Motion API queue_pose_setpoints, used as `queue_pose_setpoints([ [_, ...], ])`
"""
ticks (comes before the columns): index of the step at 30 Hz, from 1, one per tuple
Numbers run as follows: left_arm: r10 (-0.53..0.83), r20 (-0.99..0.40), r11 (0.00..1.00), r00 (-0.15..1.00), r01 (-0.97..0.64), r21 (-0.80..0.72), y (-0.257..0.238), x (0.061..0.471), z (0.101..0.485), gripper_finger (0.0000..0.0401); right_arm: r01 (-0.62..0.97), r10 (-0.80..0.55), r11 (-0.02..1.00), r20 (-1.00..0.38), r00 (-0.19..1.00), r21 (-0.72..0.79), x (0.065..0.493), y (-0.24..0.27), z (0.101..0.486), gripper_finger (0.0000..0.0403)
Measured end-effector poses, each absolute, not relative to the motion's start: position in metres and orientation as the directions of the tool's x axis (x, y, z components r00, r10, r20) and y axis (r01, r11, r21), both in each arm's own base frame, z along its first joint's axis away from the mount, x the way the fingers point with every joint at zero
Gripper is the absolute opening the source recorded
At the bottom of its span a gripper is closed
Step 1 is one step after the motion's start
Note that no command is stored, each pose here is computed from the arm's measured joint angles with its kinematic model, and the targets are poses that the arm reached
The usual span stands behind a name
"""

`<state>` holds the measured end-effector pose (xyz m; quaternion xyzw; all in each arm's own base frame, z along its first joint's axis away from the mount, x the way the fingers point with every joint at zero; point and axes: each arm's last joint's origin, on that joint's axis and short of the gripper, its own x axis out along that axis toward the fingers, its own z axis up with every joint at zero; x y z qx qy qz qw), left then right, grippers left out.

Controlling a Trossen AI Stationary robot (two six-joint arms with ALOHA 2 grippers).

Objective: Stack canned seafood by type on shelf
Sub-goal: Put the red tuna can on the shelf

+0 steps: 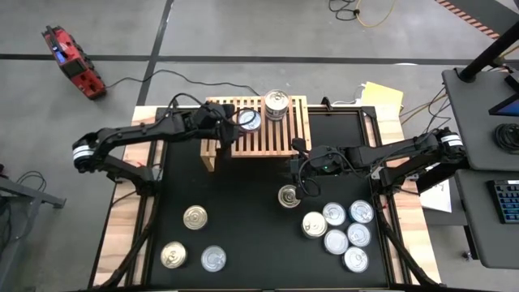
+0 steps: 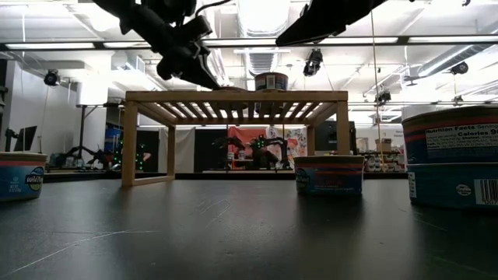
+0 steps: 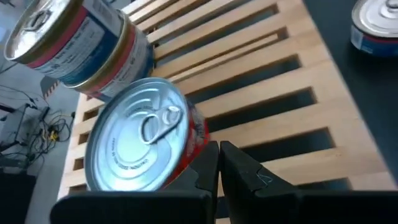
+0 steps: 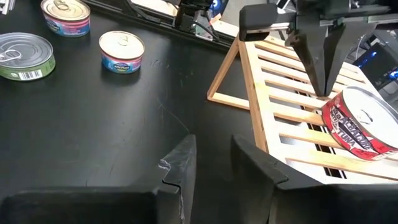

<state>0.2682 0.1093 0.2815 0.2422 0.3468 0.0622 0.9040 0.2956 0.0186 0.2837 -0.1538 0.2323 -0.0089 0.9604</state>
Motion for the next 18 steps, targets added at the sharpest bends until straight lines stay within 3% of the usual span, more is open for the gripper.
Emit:
queue_pose_setpoints([
  [18, 0.336, -0.565, 0.87, 0.754, -0.018, 0.492, 0.127, 0.278, 0.273, 0.0, -0.053, -0.089, 0.955, -0.449, 0.889, -0.293, 0.295, 0.019, 0.281, 0.0078],
])
